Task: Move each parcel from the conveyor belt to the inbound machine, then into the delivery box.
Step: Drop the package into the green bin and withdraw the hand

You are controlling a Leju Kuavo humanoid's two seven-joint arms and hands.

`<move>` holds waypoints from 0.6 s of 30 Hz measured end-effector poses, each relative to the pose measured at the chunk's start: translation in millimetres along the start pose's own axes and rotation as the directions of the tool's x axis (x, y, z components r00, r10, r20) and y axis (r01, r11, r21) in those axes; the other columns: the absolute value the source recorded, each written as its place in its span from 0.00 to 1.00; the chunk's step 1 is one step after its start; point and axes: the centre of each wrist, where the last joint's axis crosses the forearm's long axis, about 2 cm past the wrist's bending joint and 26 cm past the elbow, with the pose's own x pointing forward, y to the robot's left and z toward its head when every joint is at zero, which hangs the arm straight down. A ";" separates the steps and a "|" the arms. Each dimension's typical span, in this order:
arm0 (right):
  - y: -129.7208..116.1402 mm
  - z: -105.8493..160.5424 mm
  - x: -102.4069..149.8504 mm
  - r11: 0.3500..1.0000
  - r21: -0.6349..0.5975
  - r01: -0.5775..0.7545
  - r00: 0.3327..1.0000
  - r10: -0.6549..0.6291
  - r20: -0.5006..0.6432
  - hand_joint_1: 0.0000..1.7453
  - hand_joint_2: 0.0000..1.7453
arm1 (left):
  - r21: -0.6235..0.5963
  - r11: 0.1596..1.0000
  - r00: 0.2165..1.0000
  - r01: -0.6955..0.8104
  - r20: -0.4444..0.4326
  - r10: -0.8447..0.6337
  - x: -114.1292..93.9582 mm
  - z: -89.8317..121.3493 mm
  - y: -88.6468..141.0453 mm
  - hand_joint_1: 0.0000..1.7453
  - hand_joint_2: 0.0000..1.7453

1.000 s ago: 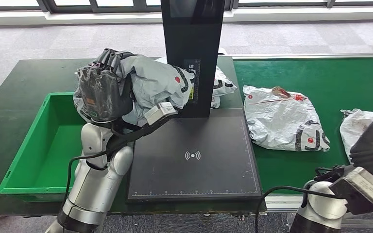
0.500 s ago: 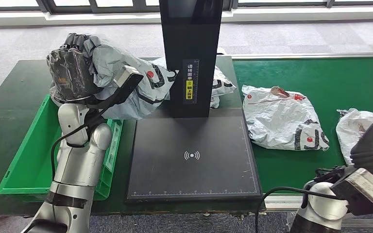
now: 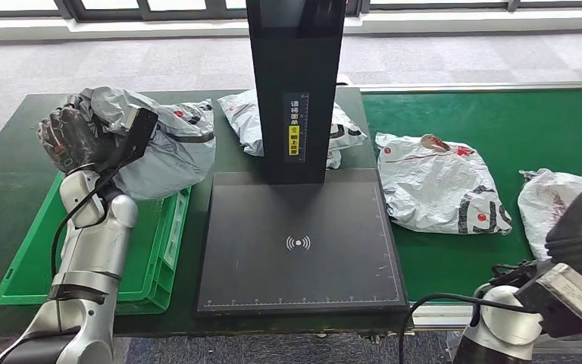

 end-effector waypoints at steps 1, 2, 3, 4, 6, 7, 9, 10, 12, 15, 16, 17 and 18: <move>0.0 0.0 0.0 1.000 0.000 0.000 1.000 0.000 0.000 0.00 1.00 | -0.004 1.000 1.000 0.003 -0.004 -0.003 -1.6 0.2 -0.7 1.00 1.00; 0.0 0.0 0.0 1.000 0.000 0.000 1.000 0.000 0.000 0.00 1.00 | -0.007 1.000 1.000 0.006 -0.006 -0.006 -2.8 0.4 -1.4 1.00 1.00; 0.1 0.0 0.0 1.000 0.001 -0.001 1.000 0.001 0.001 0.00 1.00 | -0.010 1.000 1.000 0.009 -0.008 -0.009 -3.6 0.6 -2.0 1.00 1.00; 0.1 0.1 0.0 1.000 0.003 -0.003 1.000 0.003 0.002 0.00 1.00 | -0.012 1.000 1.000 0.013 -0.011 -0.013 -4.1 0.5 -2.4 1.00 1.00; 0.5 0.2 0.1 1.000 0.008 -0.007 1.000 0.007 0.008 0.00 1.00 | -0.014 1.000 1.000 0.024 -0.017 -0.025 -4.3 0.0 -3.1 1.00 1.00; 0.7 0.3 0.1 1.000 0.011 -0.009 1.000 0.009 0.010 0.00 1.00 | -0.014 0.999 0.999 0.030 -0.020 -0.030 -4.6 -0.3 -3.3 1.00 1.00; 1.1 0.6 0.2 1.000 0.016 -0.013 1.000 0.013 0.014 0.00 1.00 | -0.016 0.999 0.999 0.041 -0.023 -0.041 -5.7 -0.5 -3.8 1.00 1.00; 1.3 0.7 0.2 1.000 0.018 -0.014 1.000 0.014 0.015 0.00 1.00 | -0.017 0.999 0.999 0.046 -0.024 -0.046 -6.4 -0.4 -4.2 1.00 1.00; 1.6 1.2 0.1 1.000 0.022 -0.016 1.000 0.016 0.016 0.00 1.00 | -0.020 0.998 0.998 0.055 -0.025 -0.055 -7.6 -0.2 -4.9 1.00 1.00; 2.1 1.9 -0.2 0.999 0.028 -0.020 1.000 0.019 0.018 0.00 1.00 | -0.019 0.997 0.996 0.070 -0.054 -0.071 -10.4 -0.5 -5.0 1.00 1.00; 2.4 2.4 -0.4 0.999 0.032 -0.022 1.000 0.022 0.019 0.00 1.00 | -0.018 0.997 0.994 0.077 -0.080 -0.078 -12.1 -0.9 -4.9 1.00 1.00; 2.8 3.0 -0.7 0.999 0.036 -0.025 1.000 0.024 0.020 0.00 1.00 | -0.018 0.996 0.990 0.084 -0.109 -0.085 -14.2 -1.4 -4.8 1.00 1.00; 3.2 3.7 -1.0 0.999 0.040 -0.026 0.999 0.026 0.020 0.00 1.00 | -0.018 0.996 0.987 0.088 -0.136 -0.089 -16.7 -1.7 -4.9 1.00 1.00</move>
